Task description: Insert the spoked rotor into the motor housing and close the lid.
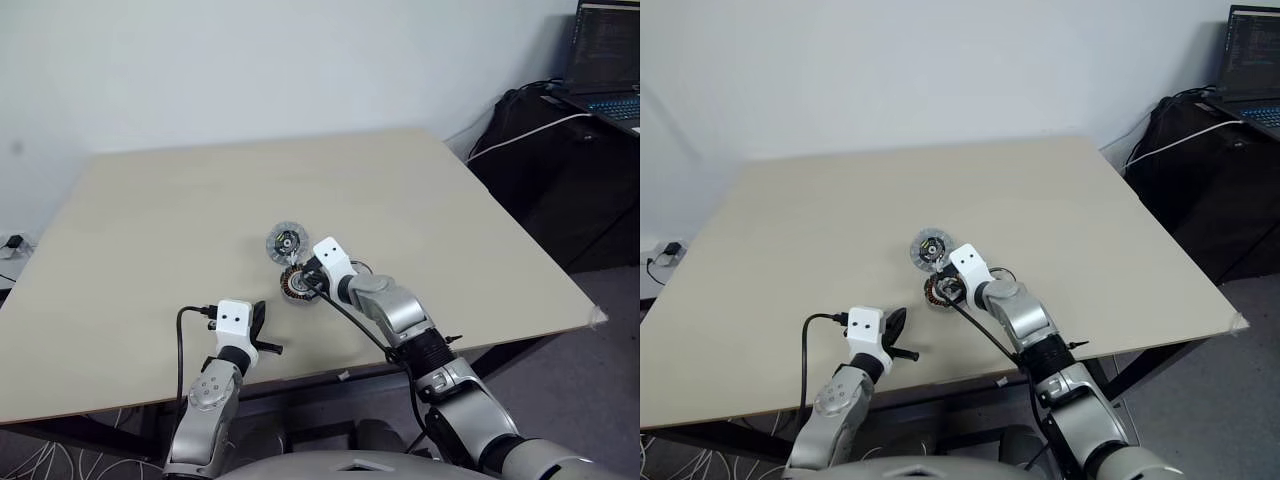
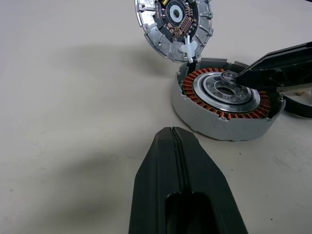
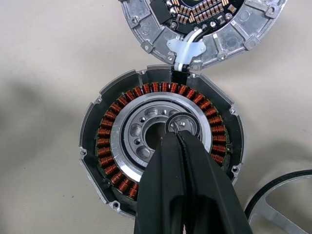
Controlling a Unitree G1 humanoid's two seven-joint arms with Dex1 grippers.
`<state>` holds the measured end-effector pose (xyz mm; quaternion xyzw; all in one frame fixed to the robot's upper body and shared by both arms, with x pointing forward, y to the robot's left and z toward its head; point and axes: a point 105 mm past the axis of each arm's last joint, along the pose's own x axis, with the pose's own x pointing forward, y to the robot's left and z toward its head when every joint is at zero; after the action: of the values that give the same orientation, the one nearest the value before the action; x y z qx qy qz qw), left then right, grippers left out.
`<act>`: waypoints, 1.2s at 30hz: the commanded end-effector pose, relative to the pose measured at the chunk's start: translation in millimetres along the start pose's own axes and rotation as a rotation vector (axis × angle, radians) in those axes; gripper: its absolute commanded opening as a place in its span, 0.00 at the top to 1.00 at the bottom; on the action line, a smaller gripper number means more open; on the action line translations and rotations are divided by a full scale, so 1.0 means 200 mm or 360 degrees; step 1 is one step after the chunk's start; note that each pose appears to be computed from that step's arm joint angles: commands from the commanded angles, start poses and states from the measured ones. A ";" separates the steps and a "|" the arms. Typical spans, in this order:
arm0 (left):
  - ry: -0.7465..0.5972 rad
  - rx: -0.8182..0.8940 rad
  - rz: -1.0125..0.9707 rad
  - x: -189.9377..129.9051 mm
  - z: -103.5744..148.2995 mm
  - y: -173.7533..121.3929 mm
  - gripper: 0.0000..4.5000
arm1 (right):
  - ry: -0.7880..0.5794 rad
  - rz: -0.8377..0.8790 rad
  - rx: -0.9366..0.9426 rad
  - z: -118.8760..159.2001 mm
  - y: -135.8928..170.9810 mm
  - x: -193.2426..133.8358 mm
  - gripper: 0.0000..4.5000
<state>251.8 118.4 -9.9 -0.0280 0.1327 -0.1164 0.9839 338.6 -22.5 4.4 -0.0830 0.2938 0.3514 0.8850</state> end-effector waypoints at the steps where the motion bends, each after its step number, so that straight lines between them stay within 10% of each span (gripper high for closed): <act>1: -0.0076 -0.0014 -0.0012 0.01 0.06 -0.01 1.00 | -0.0078 0.0048 -0.0031 0.08 0.04 -0.02 0.99; 36: -0.0064 -0.0042 -0.0017 0.00 0.04 -0.01 1.00 | -0.0161 -0.0147 -0.0140 0.07 -0.03 0.01 0.99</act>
<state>249.5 117.4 -11.2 -0.0432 0.1357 -0.1205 0.9824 341.3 -28.0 -0.9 -0.1152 0.2590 0.3218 0.9034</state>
